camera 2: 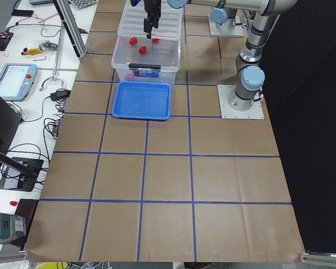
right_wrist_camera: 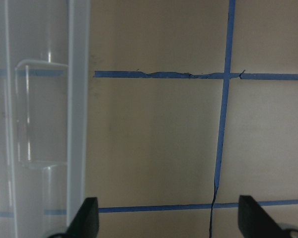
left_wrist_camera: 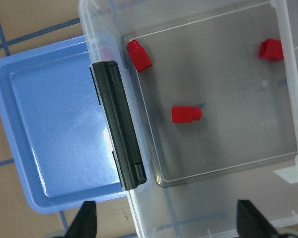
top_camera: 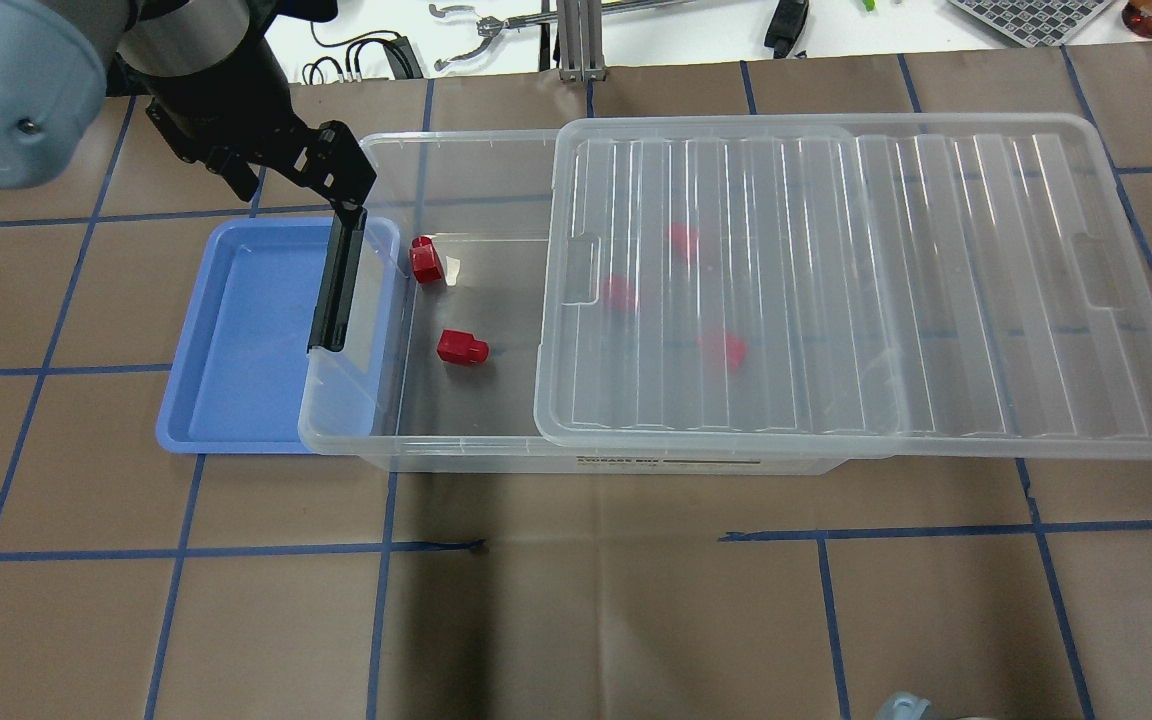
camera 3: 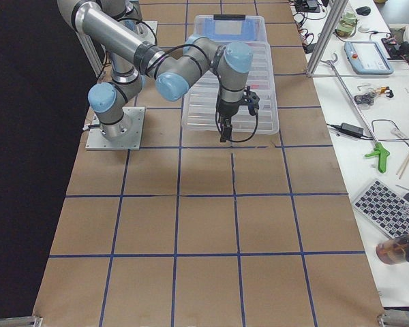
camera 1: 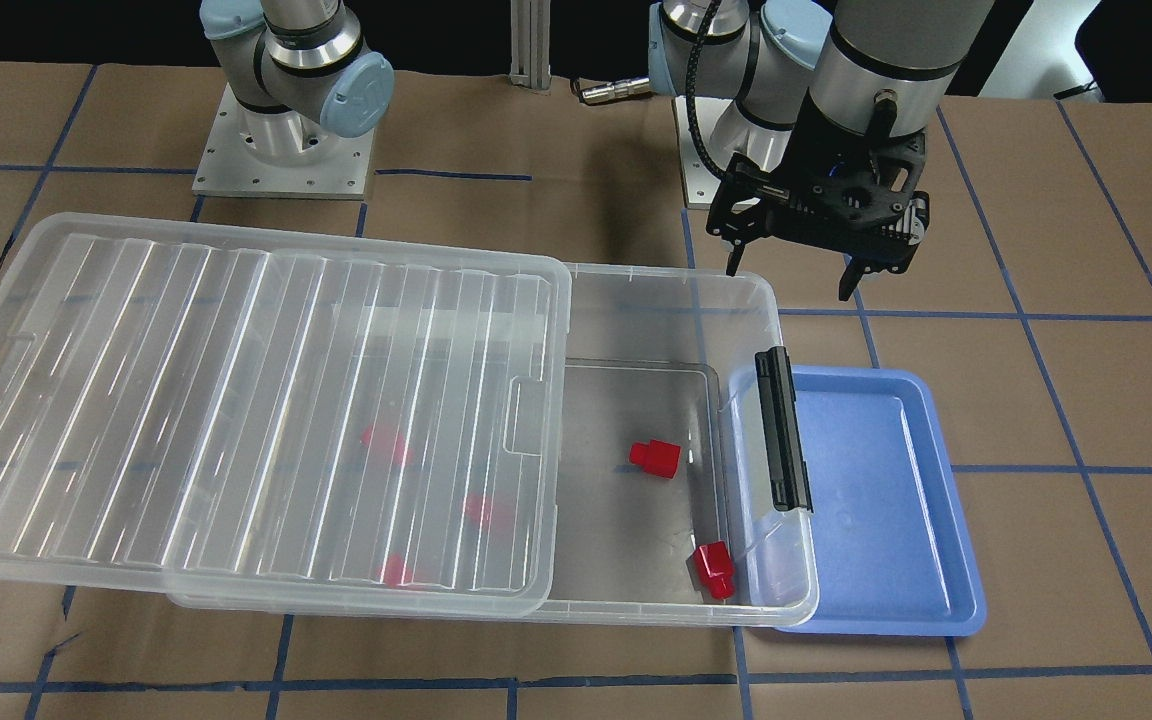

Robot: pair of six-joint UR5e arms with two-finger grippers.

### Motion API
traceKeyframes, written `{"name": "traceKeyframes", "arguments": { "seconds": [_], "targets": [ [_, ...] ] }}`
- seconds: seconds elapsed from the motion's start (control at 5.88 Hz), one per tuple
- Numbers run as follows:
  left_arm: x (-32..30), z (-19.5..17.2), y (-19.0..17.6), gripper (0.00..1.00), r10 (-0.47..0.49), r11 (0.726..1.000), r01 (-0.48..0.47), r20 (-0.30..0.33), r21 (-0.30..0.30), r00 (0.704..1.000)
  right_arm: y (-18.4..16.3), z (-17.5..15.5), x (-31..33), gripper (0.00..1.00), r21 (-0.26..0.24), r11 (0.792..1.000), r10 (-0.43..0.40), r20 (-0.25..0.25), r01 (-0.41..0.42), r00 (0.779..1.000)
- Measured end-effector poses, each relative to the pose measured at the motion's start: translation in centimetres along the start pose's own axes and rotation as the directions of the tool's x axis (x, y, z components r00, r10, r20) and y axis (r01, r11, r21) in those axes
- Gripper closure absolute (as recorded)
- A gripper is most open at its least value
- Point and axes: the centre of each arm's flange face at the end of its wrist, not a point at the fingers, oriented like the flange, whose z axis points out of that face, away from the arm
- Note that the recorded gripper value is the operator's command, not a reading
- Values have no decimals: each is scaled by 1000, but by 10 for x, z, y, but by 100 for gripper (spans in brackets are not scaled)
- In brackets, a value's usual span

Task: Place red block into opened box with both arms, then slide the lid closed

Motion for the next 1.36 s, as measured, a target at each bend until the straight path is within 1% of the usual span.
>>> {"name": "traceKeyframes", "arguments": {
  "seconds": [0.17, 0.34, 0.51, 0.85, 1.02, 1.36],
  "targets": [
    [-6, -2, 4, 2, -117, 993, 117, -13, 14, 993, 6, 20, 5, 0, -2, 1000, 14, 10, -14, 1000],
    [-18, -2, 4, 2, -185, 983, 185, -17, 18, 983, 9, 31, 8, 0, -10, 1000, 26, 13, -26, 1000],
    [-29, -1, 4, 2, -209, 978, 209, -17, 18, 978, 9, 37, 9, 0, -21, 998, 63, 12, -63, 998],
    [-35, 0, 3, 2, -206, 978, 206, -14, 17, 978, 8, 42, 10, 0, -32, 981, 193, 9, -193, 981],
    [-35, 1, 3, 2, -202, 979, 202, -17, 17, 979, 9, 47, 9, 0, -39, 975, 218, 13, -217, 976],
    [-35, 3, 3, 2, -193, 981, 193, -15, 14, 981, 14, 55, -1, 0, -56, 972, 232, 35, -229, 972]
  ]
}}
